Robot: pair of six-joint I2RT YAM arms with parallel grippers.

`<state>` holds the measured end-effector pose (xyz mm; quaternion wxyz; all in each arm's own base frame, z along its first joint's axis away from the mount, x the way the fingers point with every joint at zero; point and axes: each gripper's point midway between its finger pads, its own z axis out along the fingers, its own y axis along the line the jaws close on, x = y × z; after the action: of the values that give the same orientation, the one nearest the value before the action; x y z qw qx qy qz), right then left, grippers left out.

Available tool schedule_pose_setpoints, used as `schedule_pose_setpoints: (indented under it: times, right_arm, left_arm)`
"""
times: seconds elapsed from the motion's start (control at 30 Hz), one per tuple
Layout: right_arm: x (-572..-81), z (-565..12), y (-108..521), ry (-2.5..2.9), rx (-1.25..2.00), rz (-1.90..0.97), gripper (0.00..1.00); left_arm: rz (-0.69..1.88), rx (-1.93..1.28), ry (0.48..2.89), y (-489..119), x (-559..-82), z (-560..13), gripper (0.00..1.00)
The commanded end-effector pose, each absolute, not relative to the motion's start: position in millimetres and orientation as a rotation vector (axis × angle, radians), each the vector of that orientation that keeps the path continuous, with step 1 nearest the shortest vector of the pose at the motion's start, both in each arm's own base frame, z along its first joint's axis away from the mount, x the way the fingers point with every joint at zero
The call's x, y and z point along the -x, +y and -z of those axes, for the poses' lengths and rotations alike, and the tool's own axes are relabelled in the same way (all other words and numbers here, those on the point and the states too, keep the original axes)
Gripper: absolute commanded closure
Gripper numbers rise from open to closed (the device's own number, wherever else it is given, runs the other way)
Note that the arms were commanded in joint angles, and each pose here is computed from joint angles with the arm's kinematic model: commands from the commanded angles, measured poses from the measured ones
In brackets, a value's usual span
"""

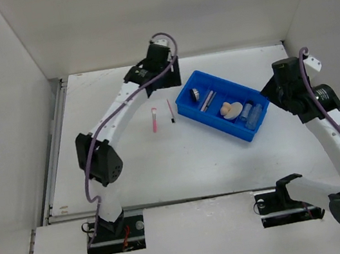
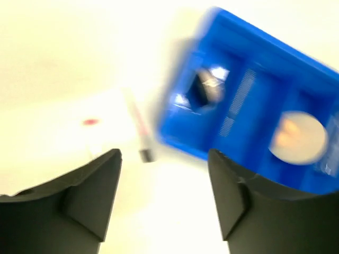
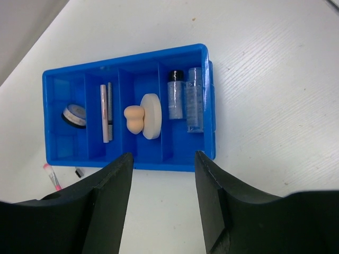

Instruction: Organize the makeup

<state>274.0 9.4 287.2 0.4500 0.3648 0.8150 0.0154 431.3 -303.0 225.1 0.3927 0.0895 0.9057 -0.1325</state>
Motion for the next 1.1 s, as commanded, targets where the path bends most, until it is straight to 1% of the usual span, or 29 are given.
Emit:
schedule_pose_setpoints:
  times: [0.0,0.07,0.13,0.17,0.23,0.37,0.5,0.6,0.73,0.77,0.87,0.93,1.0,1.03,1.07]
  right_arm:
    - [-286,-294,18,1.987,-0.882,-0.101,0.44]
    - [-286,-294,20,1.993,-0.878,-0.112,0.44]
    - [-290,-293,21,1.993,-0.878,-0.112,0.44]
    - [-290,-293,21,1.993,-0.878,-0.112,0.44]
    - [-290,-293,21,1.993,-0.878,-0.112,0.44]
    - [-288,-291,21,2.001,-0.879,-0.106,0.44]
    - [-288,-291,21,2.001,-0.879,-0.106,0.44]
    - [-288,-295,21,1.993,-0.878,-0.112,0.44]
    - [-290,-293,21,2.001,-0.879,-0.106,0.44]
    - [-290,-293,21,2.001,-0.879,-0.106,0.44]
    - [-290,-293,21,2.001,-0.879,-0.106,0.44]
    - [-289,-289,23,2.014,-0.876,-0.109,0.44]
    - [-289,-289,23,2.014,-0.876,-0.109,0.44]
    - [-289,-289,23,2.014,-0.876,-0.109,0.44]
    - [-289,-289,23,2.014,-0.876,-0.109,0.44]
  left_arm:
    - [0.087,0.037,2.343,-228,-440,-206,0.33]
    - [0.043,0.088,2.396,-215,-445,-184,0.28]
    - [-0.028,0.112,2.469,-199,-452,-148,0.39]
    - [-0.035,0.114,2.497,-197,-454,-135,0.42]
    - [-0.052,0.093,2.570,-196,-455,-105,0.44]
    - [-0.005,0.085,2.611,-201,-454,-82,0.44]
    - [-0.033,0.111,2.661,-195,-440,-61,0.44]
    - [-0.050,0.147,2.673,-192,-435,-51,0.47]
    - [-0.017,0.160,2.755,-193,-413,-25,0.53]
    - [-0.007,0.176,2.771,-194,-408,-21,0.58]
    - [0.031,0.201,2.808,-196,-395,-10,0.63]
    - [0.042,0.202,2.795,-195,-394,-16,0.73]
    - [0.042,0.202,2.795,-195,-394,-16,0.88]
    - [0.018,0.175,2.793,-192,-394,-24,1.00]
    - [-0.021,0.170,2.763,-186,-398,-35,1.00]
